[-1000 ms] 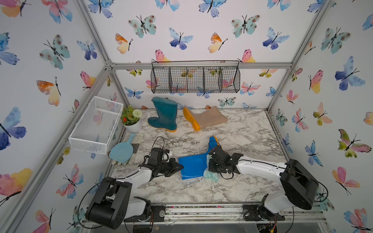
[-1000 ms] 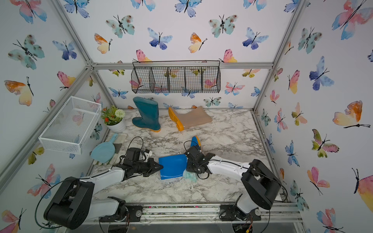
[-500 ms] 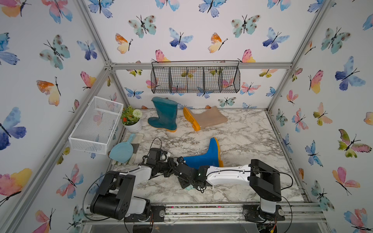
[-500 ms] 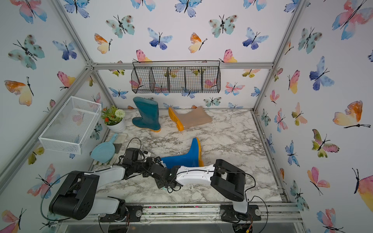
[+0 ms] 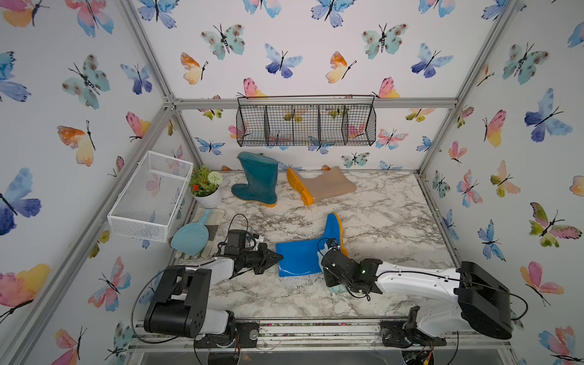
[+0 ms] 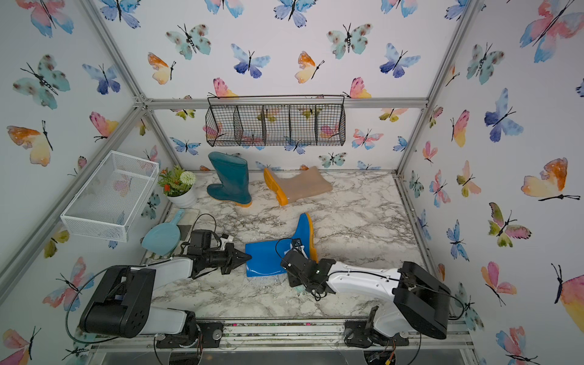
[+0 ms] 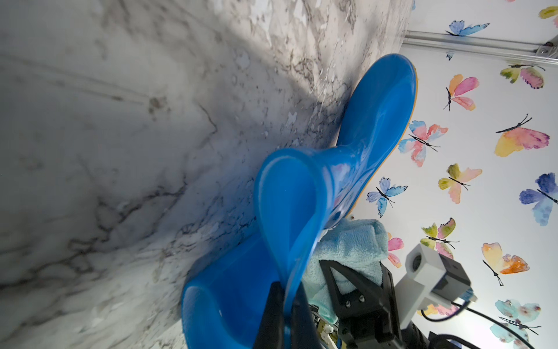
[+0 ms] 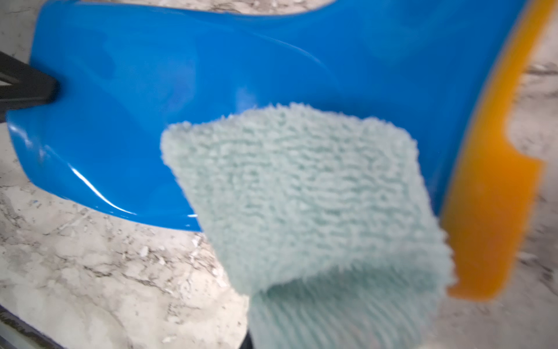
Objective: Wipe the rubber boots with a cloth
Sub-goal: Wipe the dirt off the rubber boot.
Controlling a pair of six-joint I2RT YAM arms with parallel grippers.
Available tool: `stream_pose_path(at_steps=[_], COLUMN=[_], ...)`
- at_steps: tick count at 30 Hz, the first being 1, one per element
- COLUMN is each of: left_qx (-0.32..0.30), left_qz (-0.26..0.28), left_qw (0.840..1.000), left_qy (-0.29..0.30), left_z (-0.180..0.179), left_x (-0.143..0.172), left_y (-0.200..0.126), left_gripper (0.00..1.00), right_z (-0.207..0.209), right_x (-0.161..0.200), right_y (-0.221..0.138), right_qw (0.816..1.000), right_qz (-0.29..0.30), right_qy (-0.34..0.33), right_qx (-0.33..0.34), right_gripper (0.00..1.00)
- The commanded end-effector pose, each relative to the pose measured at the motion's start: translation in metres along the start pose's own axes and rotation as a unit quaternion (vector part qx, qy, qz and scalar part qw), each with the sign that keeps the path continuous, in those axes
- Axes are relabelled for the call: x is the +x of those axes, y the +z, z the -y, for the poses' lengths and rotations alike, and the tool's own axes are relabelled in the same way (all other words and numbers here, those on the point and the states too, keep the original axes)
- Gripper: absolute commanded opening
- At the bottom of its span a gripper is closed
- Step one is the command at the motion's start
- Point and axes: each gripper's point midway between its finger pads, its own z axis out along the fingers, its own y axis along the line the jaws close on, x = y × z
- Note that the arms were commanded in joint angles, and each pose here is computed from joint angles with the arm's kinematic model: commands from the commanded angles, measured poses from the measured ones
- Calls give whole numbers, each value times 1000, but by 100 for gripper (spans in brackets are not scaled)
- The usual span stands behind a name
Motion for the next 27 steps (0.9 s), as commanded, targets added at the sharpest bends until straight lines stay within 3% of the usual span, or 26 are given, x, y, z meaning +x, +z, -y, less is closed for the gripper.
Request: stream_pose_path(at_steps=[1, 4, 6, 10, 14, 18, 22, 27], left_qx=[6, 6, 7, 6, 1, 0, -2, -5], left_qz=[6, 11, 12, 13, 17, 20, 21, 16], left_qw=[1000, 1000, 1000, 1000, 999, 999, 999, 999], left_qy=[12, 17, 20, 26, 29, 26, 25, 27], left_z=[10, 14, 18, 20, 16, 12, 10, 12], left_x=[-5, -8, -9, -9, -7, -6, -5, -4], left_y=[-3, -4, -5, -7, -9, -9, -7, -1], left_gripper=[0, 0, 0, 0, 0, 0, 0, 0], right_z=[-84, -155, -171, -122, -30, 48, 45, -19], right_x=[-14, -2, 9, 17, 18, 26, 21, -5], right_y=[12, 24, 32, 37, 20, -4, -16, 8], right_qw=[993, 977, 970, 980, 997, 997, 995, 994], right_qz=[6, -13, -27, -40, -33, 0, 11, -32], right_qy=[-91, -176, -217, -188, -49, 68, 77, 14], right_qx=[-72, -120, -108, -60, -54, -32, -58, -105], right_gripper=[2, 2, 2, 2, 2, 3, 3, 2])
